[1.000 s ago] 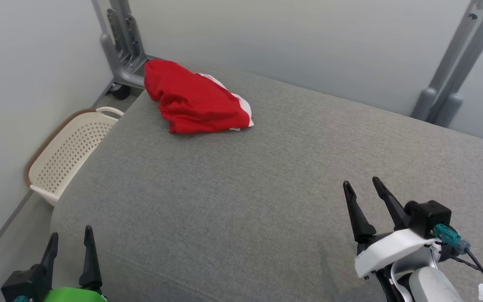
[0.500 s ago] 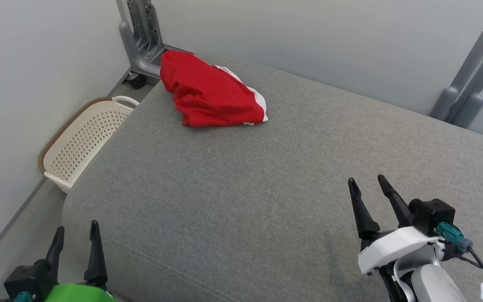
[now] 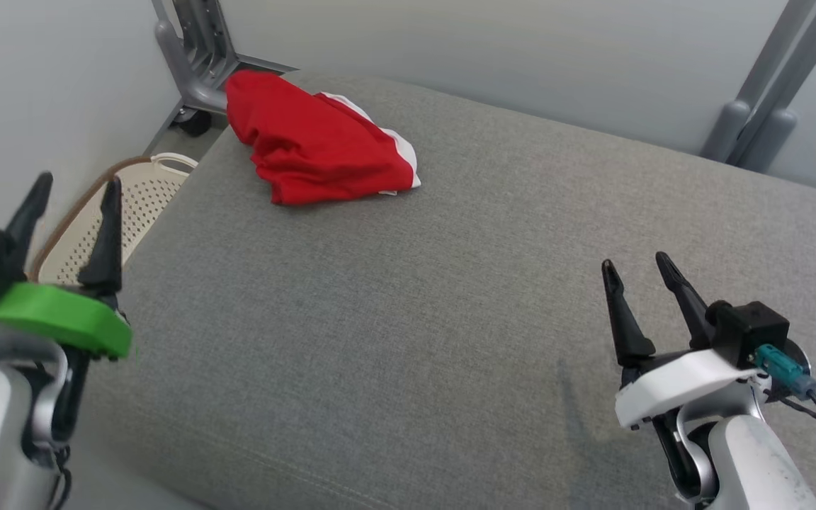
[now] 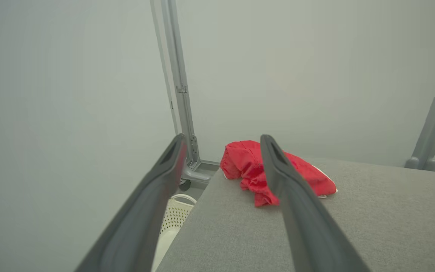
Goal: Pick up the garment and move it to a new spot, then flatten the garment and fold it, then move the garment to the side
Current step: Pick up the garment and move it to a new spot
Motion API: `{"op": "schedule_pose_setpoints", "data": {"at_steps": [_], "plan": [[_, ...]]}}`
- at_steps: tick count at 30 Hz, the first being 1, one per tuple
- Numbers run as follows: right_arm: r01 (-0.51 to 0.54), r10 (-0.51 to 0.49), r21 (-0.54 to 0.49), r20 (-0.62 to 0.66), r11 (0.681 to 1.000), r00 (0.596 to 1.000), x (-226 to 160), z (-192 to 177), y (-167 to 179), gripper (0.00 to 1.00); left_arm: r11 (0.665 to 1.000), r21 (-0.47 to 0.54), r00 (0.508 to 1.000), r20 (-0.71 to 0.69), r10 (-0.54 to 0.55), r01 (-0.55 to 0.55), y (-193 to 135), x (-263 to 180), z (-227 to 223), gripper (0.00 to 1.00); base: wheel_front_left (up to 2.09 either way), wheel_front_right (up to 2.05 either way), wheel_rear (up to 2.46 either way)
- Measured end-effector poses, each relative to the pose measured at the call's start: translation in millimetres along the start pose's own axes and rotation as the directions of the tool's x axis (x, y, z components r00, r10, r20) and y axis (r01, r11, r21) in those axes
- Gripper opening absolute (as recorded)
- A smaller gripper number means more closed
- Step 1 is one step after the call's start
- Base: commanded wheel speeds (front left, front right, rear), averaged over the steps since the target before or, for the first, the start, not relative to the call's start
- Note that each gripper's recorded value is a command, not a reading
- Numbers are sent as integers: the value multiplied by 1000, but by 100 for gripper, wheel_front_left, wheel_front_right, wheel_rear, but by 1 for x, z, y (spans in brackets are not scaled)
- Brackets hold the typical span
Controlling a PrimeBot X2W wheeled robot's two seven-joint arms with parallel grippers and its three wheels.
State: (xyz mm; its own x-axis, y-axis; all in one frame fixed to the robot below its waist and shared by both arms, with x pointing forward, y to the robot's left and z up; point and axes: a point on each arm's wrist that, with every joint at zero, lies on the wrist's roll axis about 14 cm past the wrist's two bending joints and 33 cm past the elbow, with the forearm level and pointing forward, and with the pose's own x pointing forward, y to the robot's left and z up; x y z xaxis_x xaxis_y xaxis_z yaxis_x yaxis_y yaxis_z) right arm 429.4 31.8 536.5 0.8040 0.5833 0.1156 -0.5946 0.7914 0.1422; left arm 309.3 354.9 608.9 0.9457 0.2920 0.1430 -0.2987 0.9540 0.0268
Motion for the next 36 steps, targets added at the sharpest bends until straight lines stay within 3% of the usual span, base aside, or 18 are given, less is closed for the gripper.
{"op": "schedule_pose_setpoints", "data": {"at_steps": [9, 19, 25, 30, 36], "plan": [[52, -51, -36, 21, 998, 998, 16, 5, -32, 100, 997, 21, 990, -121, -72, 75, -11, 96, 9, 100, 0, 0, 0], [156, -158, -53, -23, 986, 987, 17, -24, -86, 100, 991, 32, 926, -361, -108, 128, -45, 168, -77, 100, 0, 0, 0], [228, -232, -58, -80, 972, 969, 5, -52, -118, 100, 986, 8, 854, -501, -138, 164, -71, 188, -145, 100, 0, 0, 0], [267, -273, -62, -135, 962, 952, -5, -76, -135, 100, 977, -63, 742, -641, -196, 204, -100, 180, -208, 100, 0, 0, 0], [282, -289, -62, -159, 957, 944, -7, -89, -145, 100, 978, -57, 681, -710, -181, 200, -102, 175, -249, 100, 0, 0, 0]]}}
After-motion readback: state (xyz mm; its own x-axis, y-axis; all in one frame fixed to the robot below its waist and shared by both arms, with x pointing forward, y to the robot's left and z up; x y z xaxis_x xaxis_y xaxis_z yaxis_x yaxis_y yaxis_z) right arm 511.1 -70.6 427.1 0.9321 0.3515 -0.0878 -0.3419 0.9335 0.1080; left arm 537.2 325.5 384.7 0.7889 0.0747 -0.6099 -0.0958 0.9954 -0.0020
